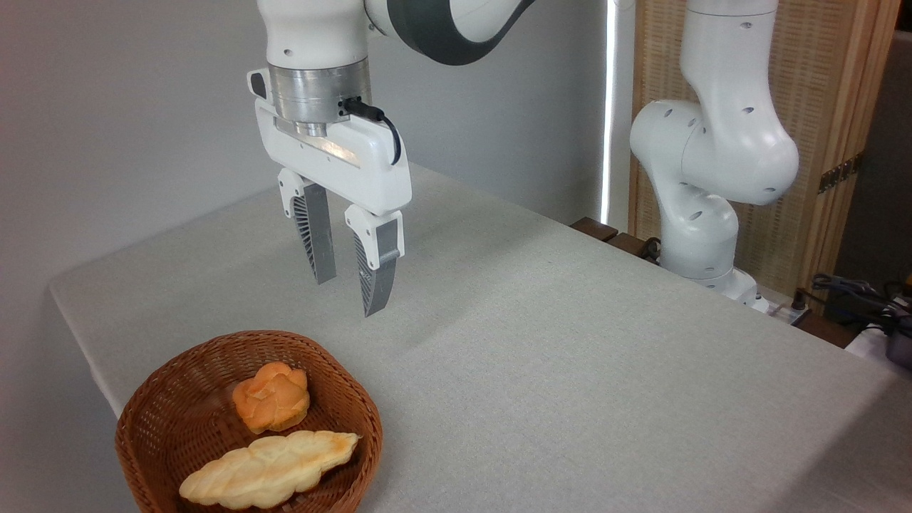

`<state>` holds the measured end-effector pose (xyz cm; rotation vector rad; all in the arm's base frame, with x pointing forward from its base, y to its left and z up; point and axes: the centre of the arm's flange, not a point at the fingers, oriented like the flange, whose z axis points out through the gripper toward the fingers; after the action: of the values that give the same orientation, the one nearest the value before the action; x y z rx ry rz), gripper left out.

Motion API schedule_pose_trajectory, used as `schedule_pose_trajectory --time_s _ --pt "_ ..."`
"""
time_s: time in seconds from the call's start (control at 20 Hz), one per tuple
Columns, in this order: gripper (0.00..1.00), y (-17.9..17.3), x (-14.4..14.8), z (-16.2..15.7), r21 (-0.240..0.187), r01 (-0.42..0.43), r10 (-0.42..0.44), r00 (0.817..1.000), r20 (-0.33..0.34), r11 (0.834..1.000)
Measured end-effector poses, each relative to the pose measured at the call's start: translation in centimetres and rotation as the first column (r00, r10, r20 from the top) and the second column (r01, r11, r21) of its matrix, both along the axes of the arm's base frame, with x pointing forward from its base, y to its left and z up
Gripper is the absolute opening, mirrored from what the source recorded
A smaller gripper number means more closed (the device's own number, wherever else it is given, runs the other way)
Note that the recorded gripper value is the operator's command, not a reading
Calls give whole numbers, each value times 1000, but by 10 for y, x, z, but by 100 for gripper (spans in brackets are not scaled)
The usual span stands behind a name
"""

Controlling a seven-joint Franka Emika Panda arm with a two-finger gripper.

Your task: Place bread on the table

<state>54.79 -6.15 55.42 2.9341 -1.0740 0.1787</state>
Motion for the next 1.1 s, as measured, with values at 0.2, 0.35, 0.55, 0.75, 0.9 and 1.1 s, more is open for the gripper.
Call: schedule_pose_trajectory --time_s 0.2,0.35,0.55,0.75,0.9,1.1 --pt "100 9 1 1 -2 -16 16 1000 1 1000" --pt "100 11 2 2 -3 -21 21 1000 3 1000" --pt "100 11 2 4 -9 -22 22 1000 6 1000" --pt "100 11 2 4 -13 -23 23 1000 7 1000" --pt "100 11 2 4 -13 -23 23 1000 7 1000" --pt "100 11 2 4 -14 -23 23 1000 7 1000"
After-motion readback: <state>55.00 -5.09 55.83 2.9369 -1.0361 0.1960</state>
